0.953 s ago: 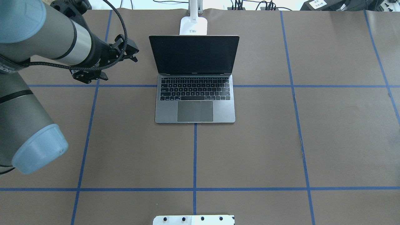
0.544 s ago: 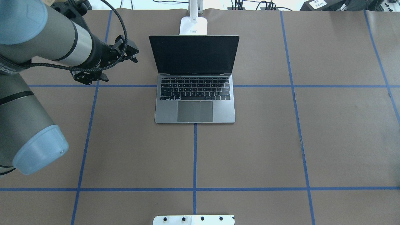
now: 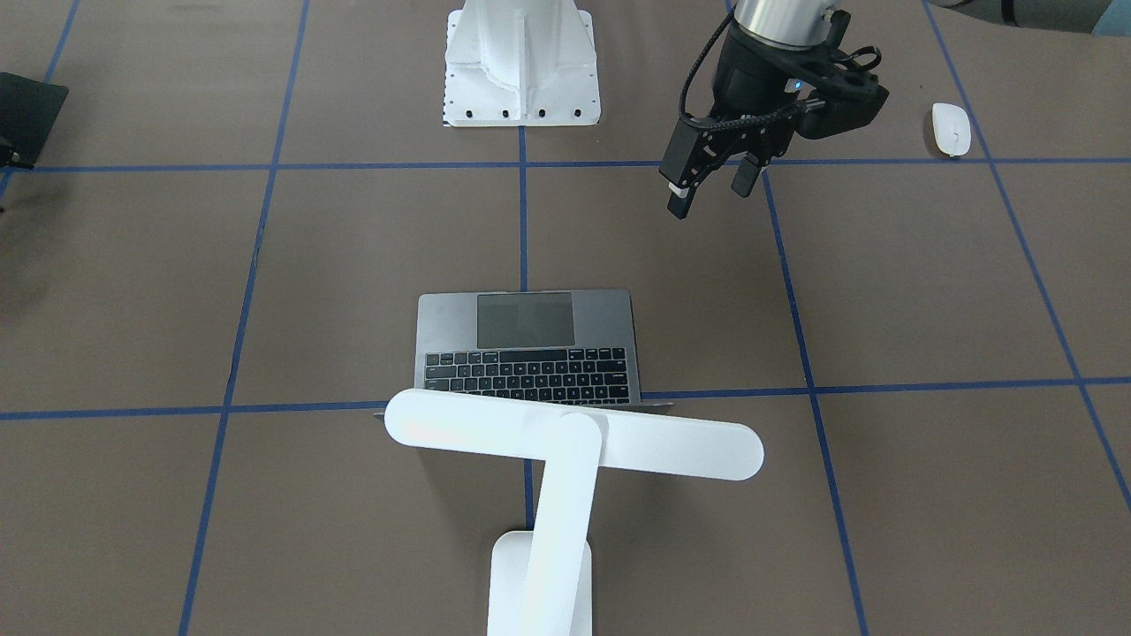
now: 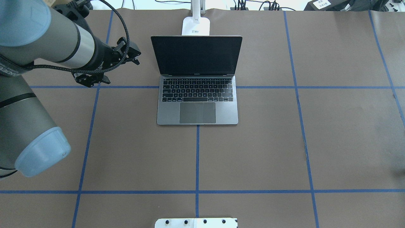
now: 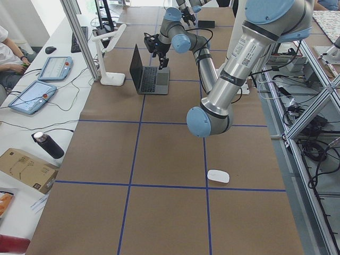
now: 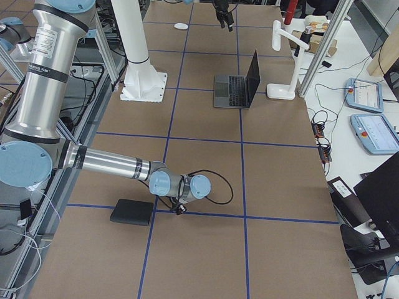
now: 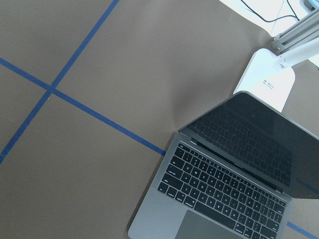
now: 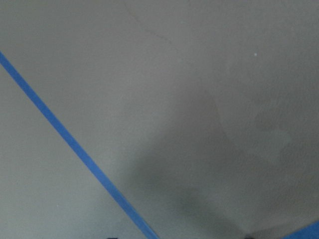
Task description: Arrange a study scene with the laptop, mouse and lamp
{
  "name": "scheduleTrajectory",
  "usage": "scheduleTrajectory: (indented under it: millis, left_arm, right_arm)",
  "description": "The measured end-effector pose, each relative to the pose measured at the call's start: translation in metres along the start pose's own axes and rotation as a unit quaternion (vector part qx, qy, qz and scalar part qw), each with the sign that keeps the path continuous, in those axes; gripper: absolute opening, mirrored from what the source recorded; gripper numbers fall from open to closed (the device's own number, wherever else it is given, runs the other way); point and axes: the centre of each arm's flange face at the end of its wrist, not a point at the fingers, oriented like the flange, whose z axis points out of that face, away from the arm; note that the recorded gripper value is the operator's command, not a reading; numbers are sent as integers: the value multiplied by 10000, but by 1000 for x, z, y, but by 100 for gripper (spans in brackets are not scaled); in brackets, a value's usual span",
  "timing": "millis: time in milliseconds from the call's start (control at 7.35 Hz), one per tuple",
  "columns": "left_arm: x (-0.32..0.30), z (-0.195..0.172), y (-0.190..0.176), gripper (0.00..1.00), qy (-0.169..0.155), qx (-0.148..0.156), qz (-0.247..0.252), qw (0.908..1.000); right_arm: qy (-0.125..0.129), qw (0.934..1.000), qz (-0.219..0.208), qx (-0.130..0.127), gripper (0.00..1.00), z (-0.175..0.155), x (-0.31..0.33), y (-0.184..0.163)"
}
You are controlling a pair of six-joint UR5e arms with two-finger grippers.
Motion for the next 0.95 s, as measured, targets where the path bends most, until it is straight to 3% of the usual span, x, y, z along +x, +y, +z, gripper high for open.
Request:
scheduleTrajectory:
  millis: [408,680,953]
  left_arm:
    - [0,3,2,99,-1,-17,-13,10000]
    - [1,3,3,99,6,-20,-6,10000]
    - [2,5,5,99,10,49,1,10000]
  right_arm:
    - [-27,9985,-87,-534,96,-66,12,-17]
    - [-485,9959,56,-764,97,-72,12,-8]
    - [-1025,9910,243,-826,96,-56,15,14]
